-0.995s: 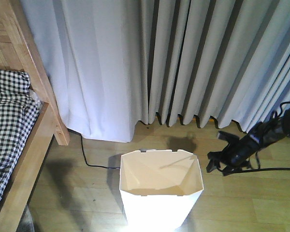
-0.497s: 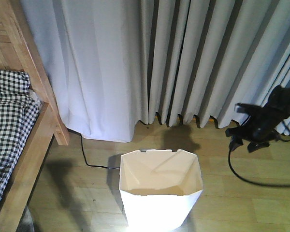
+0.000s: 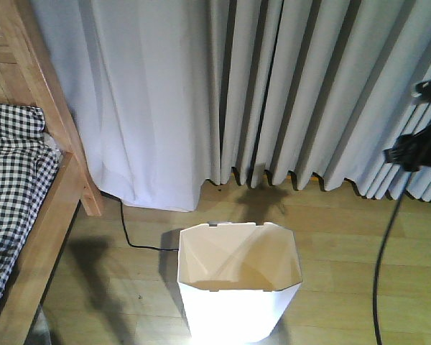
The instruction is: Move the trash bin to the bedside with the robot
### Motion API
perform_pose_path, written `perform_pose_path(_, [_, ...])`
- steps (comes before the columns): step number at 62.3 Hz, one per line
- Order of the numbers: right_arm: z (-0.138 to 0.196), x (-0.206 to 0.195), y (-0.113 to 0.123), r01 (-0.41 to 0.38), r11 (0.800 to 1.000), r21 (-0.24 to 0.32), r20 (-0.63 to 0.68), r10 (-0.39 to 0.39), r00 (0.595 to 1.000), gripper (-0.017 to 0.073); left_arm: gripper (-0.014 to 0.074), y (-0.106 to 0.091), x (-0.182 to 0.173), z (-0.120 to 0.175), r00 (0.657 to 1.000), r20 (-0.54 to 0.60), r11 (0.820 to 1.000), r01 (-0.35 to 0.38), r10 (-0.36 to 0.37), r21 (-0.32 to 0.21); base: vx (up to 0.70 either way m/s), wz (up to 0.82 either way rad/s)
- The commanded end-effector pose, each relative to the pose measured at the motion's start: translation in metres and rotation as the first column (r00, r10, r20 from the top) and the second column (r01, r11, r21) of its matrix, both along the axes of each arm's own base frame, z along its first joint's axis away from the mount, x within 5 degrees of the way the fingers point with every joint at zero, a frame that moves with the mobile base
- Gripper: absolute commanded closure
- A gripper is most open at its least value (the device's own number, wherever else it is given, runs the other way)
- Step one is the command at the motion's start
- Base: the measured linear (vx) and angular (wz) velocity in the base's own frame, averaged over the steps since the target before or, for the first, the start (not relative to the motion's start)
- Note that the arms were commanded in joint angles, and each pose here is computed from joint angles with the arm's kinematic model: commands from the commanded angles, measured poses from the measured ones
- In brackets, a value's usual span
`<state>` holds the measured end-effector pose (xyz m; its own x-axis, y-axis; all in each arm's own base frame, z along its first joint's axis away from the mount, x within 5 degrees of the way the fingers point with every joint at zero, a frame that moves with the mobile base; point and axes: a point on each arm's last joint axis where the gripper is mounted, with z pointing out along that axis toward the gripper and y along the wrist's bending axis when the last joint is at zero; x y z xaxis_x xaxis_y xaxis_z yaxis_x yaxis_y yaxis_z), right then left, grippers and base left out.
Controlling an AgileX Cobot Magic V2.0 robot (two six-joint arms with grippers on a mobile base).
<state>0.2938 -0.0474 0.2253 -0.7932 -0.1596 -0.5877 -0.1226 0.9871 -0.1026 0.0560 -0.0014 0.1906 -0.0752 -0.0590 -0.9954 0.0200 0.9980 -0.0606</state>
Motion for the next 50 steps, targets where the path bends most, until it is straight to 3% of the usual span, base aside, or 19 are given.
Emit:
perform_pose_path(1, [0.046, -0.024, 0.003, 0.006, 0.999, -0.054, 0.190, 0.005, 0.982, 0.0092, 0.0599, 0.000, 0.001, -0.002, 0.998, 0.060, 1.000, 0.007, -0.006, -0.014, 0.00, 0.00])
perform_pose_path(8, [0.075, -0.063, 0.010, 0.026, 0.997, -0.074, 0.335, 0.001, 0.942, 0.0103, 0.0599, 0.000, 0.001, -0.002, 0.998, 0.060, 1.000, 0.007, -0.006, -0.014, 0.00, 0.00])
perform_pose_path(14, [0.093, -0.100, 0.017, 0.061, 0.996, -0.066, 0.482, -0.022, 0.876, 0.0124, 0.0599, 0.000, 0.001, -0.002, 0.998, 0.060, 1.000, 0.007, -0.006, -0.014, 0.00, 0.00])
perform_pose_path(25, [0.098, -0.165, 0.028, 0.125, 0.991, 0.051, 0.712, -0.124, 0.691, 0.0163, 0.0599, 0.000, 0.001, -0.002, 0.998, 0.060, 1.000, 0.007, -0.006, -0.014, 0.00, 0.00])
perform_pose_path(34, [0.075, -0.198, 0.033, 0.142, 0.982, 0.124, 0.777, -0.185, 0.602, 0.0186, 0.0599, 0.000, 0.001, -0.002, 0.998, 0.060, 1.000, 0.007, -0.006, -0.014, 0.00, 0.00])
perform_pose_path(50, [0.043, -0.205, 0.029, 0.193, 0.970, 0.146, 0.781, -0.233, 0.579, 0.0195, 0.0599, 0.000, 0.001, -0.002, 0.998, 0.060, 1.000, 0.007, -0.006, -0.014, 0.00, 0.00])
